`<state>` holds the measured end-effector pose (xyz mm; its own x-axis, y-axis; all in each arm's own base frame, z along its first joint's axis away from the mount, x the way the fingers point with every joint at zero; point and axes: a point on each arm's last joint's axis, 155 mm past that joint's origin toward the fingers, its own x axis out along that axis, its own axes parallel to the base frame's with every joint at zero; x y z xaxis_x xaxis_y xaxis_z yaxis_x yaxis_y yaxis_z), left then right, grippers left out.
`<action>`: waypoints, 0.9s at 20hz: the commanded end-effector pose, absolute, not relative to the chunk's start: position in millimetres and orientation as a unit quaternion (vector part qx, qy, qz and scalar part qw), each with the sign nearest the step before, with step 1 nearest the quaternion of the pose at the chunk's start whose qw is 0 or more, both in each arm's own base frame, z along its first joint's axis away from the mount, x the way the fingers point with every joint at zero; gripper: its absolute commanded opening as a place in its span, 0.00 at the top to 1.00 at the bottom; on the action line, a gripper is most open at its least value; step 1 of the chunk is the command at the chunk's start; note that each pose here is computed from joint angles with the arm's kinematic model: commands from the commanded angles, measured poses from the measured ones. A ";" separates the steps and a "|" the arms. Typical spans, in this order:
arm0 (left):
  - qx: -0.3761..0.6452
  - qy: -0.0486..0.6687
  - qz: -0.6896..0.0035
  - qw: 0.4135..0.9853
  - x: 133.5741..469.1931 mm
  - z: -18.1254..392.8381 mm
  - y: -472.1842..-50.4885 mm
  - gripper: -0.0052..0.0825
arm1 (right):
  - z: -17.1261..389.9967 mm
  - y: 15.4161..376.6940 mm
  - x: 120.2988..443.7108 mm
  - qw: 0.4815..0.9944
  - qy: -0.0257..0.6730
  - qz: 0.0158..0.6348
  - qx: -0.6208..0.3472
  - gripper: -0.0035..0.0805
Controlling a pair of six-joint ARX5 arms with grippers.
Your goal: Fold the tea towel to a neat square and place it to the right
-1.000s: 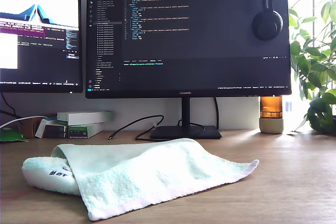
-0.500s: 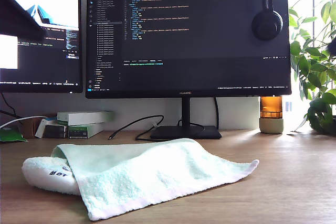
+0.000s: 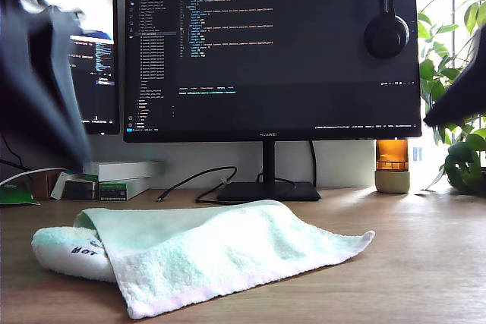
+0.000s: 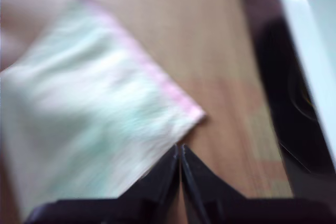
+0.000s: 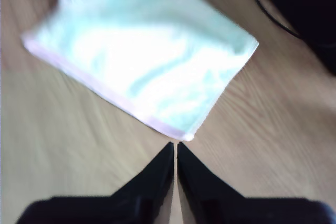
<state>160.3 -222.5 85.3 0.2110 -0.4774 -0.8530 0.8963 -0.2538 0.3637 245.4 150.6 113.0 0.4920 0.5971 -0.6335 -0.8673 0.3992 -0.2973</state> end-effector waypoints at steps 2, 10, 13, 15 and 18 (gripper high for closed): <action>0.550 0.195 -0.613 0.532 152.6 67.6 -226.6 0.92 | 102.7 156.6 248.4 0.794 0.226 0.465 -0.319 0.97; 0.610 0.202 -0.616 0.456 171.0 15.5 -230.6 0.65 | 97.6 160.8 252.3 0.792 0.231 0.464 -0.324 0.97; 0.632 0.190 -0.604 0.446 183.6 8.5 -231.9 0.65 | 98.0 161.0 252.4 0.792 0.230 0.464 -0.324 0.97; 0.634 0.185 -0.604 0.445 185.7 7.1 -233.9 0.65 | 98.3 161.0 252.6 0.792 0.230 0.464 -0.324 0.97; 0.631 0.175 -0.606 0.452 187.6 8.3 -239.8 0.65 | 98.4 161.1 252.6 0.792 0.230 0.464 -0.324 0.97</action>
